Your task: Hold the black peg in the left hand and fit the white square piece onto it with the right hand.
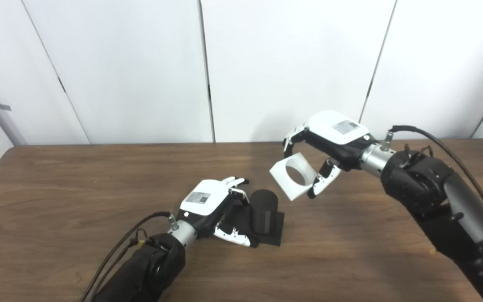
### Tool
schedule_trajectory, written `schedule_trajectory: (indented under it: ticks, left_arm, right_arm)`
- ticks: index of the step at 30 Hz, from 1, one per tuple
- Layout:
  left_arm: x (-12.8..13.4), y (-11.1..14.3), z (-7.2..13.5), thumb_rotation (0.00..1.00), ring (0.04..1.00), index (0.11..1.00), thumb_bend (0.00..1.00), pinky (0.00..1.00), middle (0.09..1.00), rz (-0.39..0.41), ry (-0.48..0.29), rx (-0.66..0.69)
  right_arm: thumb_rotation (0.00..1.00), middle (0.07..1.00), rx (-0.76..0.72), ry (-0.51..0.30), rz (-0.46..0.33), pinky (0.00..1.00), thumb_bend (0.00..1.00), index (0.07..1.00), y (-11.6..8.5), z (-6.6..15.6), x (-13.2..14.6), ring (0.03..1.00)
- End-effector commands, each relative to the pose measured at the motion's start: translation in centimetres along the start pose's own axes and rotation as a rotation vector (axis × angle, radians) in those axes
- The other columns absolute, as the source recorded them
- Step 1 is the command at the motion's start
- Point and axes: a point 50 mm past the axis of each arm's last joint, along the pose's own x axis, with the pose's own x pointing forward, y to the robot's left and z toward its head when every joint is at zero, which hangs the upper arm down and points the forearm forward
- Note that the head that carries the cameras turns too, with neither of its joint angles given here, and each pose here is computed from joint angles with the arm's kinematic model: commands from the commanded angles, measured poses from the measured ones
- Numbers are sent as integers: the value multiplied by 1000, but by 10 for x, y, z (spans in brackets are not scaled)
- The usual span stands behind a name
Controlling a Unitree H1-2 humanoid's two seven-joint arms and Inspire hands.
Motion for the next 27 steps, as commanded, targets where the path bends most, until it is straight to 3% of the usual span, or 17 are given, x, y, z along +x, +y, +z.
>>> schedule_trajectory:
  ticks: [1, 27]
  left_arm:
    - [-11, -36, -1, 79, 927, 491, 522, 846, 919, -185, 51, 51]
    - [-11, -35, 1, 80, 926, 491, 522, 840, 919, -169, 53, 50]
  right_arm:
    - [134, 760, -52, -54, -85, 784, 519, 479, -31, 10, 4, 805]
    - [136, 759, 3, -119, -11, 800, 520, 479, 6, 37, 26, 809]
